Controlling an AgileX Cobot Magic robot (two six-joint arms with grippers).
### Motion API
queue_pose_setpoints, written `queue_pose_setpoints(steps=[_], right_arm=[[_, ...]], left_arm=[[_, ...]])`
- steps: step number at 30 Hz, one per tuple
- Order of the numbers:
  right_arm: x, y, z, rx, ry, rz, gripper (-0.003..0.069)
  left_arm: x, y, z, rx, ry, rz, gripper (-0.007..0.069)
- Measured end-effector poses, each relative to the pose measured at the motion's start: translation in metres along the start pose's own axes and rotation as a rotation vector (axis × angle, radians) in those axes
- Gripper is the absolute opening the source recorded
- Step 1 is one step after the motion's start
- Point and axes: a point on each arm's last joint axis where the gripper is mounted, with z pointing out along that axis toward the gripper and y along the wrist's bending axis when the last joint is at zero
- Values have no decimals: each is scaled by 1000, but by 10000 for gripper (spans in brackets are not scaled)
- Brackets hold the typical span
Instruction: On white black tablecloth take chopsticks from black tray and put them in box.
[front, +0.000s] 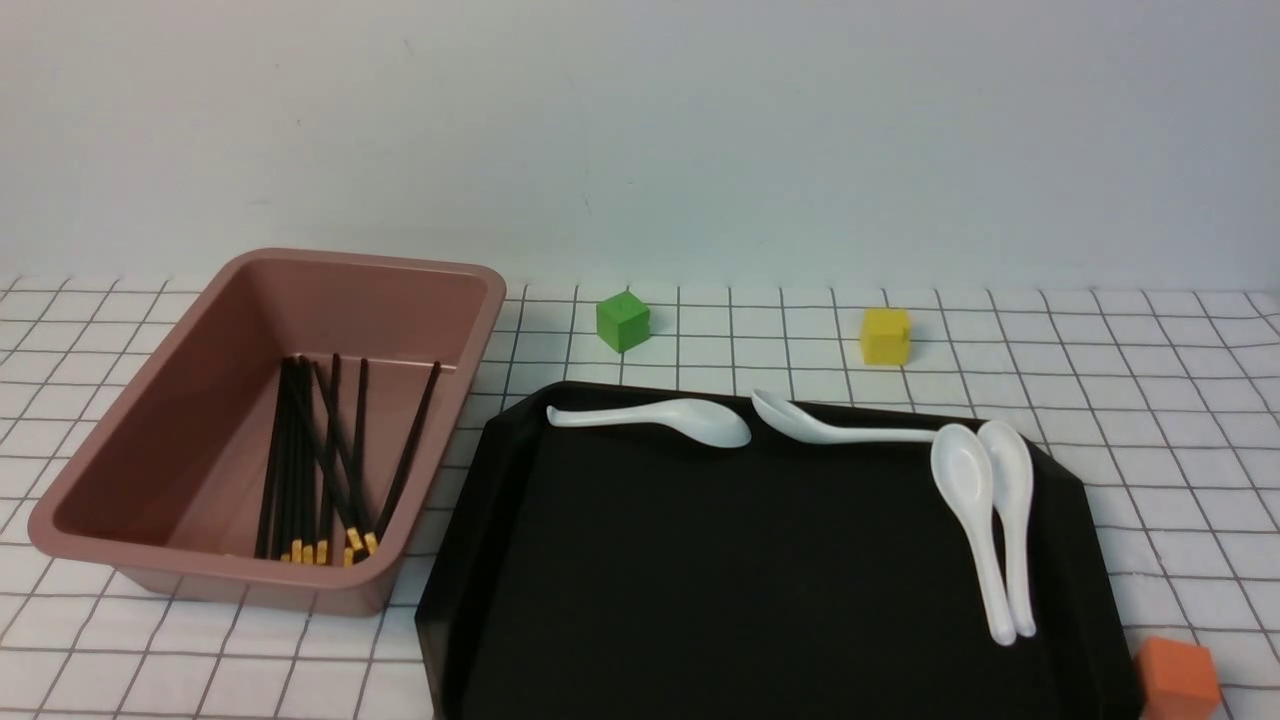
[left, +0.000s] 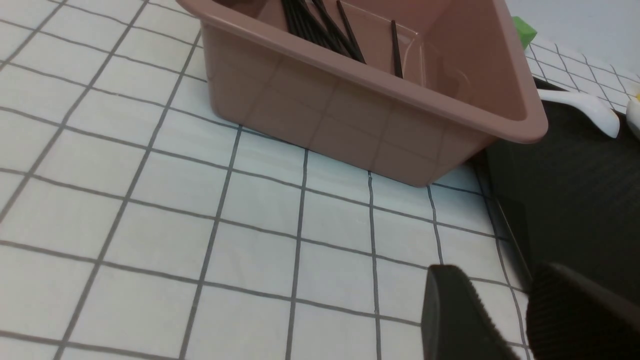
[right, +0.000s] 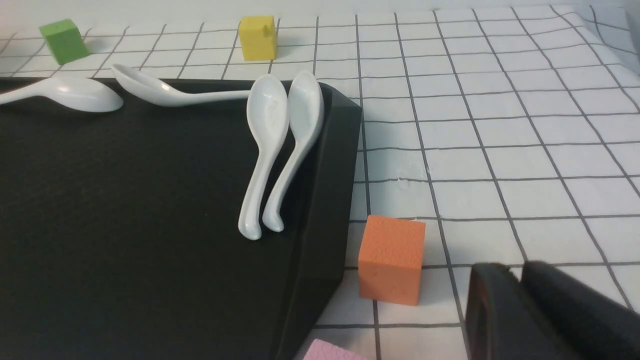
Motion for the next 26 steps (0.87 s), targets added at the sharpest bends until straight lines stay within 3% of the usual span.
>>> queue_pose_setpoints(steps=[26], right_arm=[[0, 0, 0, 0, 0, 0, 120]], left_arm=[[0, 0, 0, 0, 0, 0, 239]])
